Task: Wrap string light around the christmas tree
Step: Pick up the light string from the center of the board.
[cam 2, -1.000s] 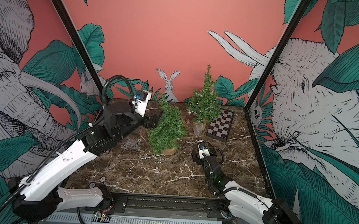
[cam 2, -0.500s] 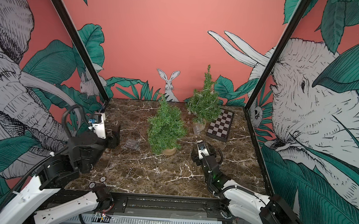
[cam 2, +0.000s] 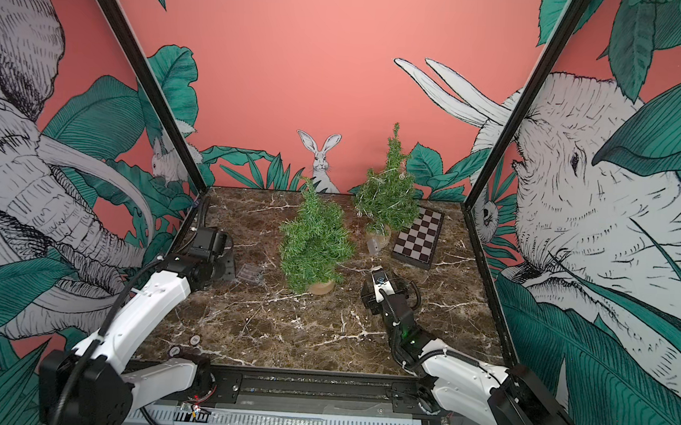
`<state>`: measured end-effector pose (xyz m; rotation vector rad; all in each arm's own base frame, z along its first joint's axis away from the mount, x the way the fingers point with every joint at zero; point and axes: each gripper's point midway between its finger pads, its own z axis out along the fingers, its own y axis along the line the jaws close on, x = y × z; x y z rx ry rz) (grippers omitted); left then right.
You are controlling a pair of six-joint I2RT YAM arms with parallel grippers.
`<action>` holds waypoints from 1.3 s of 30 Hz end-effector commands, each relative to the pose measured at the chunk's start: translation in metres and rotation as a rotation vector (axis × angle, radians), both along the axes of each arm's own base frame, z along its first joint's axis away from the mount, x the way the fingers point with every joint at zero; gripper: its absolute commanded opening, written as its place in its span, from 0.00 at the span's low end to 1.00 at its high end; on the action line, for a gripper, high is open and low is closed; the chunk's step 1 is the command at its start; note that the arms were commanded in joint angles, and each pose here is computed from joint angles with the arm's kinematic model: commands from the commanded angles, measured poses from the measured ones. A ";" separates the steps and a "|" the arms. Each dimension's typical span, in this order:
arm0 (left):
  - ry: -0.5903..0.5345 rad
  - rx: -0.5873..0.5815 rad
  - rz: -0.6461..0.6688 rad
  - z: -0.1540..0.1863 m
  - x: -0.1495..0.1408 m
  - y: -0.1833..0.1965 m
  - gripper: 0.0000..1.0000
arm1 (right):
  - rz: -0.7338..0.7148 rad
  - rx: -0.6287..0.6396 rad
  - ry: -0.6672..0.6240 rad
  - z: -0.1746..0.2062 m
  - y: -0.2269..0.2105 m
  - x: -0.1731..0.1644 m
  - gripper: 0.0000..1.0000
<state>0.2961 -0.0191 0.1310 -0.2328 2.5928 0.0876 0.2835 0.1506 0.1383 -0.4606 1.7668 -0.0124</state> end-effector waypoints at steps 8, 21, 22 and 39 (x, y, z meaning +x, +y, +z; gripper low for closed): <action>0.202 0.013 -0.261 -0.043 0.031 -0.018 0.45 | 0.010 0.045 -0.036 0.018 0.009 0.005 0.87; 0.324 0.098 -0.281 -0.075 0.056 -0.005 0.38 | 0.012 0.039 -0.031 0.017 0.010 0.006 0.88; 0.327 0.092 -0.279 -0.077 0.054 -0.005 0.37 | 0.017 0.040 -0.029 0.017 0.011 0.006 0.88; 0.359 -0.014 -0.287 -0.093 0.058 -0.009 0.31 | 0.051 0.050 -0.017 0.016 0.018 0.005 0.88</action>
